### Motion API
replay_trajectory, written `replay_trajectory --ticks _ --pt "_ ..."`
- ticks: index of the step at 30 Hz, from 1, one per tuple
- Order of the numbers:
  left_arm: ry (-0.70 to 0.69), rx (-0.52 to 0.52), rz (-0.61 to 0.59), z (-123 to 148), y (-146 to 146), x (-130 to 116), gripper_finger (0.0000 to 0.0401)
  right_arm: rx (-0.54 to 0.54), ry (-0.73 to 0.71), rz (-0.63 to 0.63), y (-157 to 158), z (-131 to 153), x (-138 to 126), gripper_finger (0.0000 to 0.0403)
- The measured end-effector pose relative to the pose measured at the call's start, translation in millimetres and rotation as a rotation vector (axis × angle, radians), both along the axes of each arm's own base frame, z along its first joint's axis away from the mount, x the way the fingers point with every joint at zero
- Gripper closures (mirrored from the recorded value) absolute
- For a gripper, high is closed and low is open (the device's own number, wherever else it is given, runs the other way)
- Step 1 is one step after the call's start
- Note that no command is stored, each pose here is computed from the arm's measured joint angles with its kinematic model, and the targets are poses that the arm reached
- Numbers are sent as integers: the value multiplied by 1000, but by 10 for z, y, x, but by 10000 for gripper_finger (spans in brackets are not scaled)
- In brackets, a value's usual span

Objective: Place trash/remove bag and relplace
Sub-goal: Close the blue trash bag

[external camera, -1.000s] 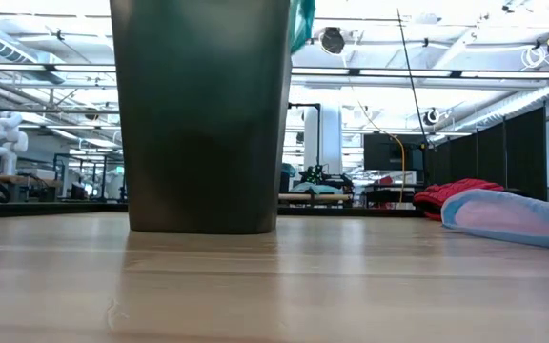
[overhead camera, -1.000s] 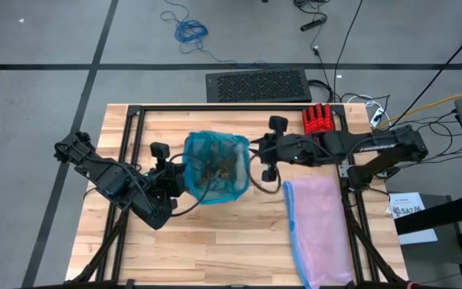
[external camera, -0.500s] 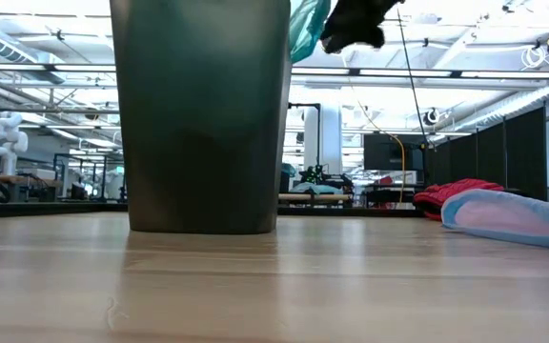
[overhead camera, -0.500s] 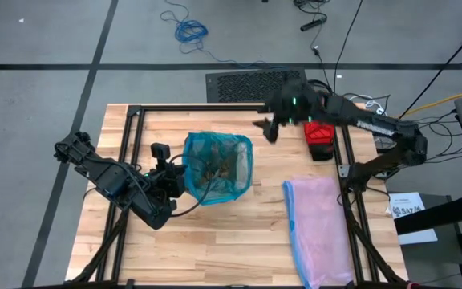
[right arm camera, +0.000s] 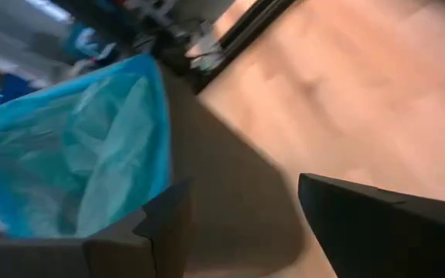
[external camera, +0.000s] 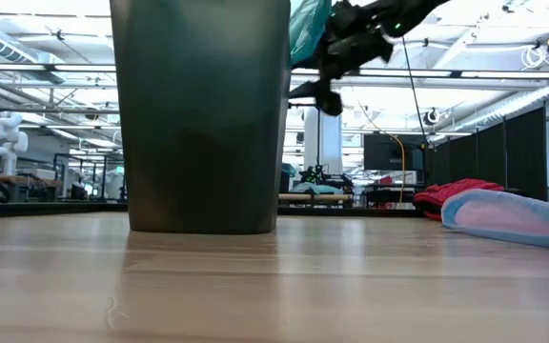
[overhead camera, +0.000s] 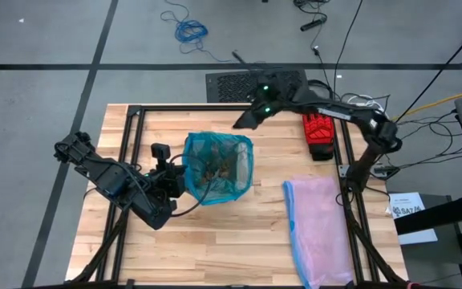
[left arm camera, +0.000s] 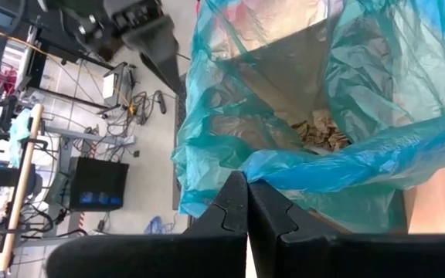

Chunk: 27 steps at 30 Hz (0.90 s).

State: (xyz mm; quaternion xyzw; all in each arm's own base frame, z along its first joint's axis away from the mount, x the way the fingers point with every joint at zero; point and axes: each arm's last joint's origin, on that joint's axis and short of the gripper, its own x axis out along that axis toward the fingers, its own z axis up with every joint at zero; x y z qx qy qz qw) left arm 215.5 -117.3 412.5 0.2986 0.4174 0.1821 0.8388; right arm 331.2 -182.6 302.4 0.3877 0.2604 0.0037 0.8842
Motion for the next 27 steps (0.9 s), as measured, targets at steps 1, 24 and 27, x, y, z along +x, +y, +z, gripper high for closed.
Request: replay_trajectory --ticks 1,24,27 --pt "-1 -4 1 0 0 0 400 22 -8 16 14 -46 63 184" --pt "2 -27 5 -5 -4 -1 400 -480 -283 121 726 650 22 403" --pt "1 -27 5 -5 -4 -1 400 -543 -302 98 794 778 -77 403"
